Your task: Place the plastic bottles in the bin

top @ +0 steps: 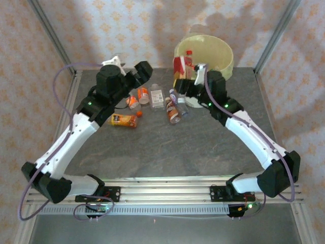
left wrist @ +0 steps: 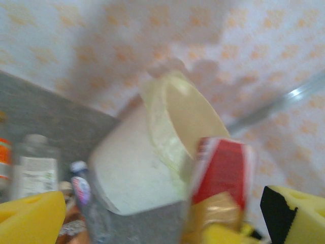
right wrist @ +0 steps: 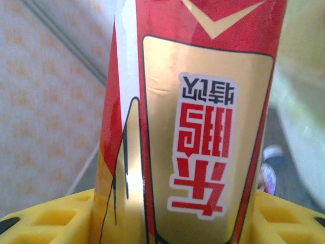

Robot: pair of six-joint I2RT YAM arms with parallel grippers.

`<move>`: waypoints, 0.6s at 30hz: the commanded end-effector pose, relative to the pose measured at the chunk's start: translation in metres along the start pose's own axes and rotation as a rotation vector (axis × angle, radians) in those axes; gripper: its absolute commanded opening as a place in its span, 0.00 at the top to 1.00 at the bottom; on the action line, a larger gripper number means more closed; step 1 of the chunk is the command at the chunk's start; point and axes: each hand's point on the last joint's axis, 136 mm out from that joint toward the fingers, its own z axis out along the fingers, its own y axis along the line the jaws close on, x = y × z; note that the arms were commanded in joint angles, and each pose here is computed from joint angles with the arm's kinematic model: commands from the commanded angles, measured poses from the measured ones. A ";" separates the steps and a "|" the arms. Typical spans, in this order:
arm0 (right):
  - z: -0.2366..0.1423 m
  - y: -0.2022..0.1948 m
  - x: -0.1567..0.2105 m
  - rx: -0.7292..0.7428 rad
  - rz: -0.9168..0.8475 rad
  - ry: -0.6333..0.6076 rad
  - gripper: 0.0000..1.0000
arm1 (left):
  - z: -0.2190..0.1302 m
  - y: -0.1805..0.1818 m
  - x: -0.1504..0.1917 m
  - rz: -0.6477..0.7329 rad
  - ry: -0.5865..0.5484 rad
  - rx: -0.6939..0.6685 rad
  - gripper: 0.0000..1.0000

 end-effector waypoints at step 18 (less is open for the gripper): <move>0.016 -0.129 -0.126 0.363 -0.012 -0.067 0.50 | -0.090 0.194 0.008 -0.016 -0.140 -0.672 0.00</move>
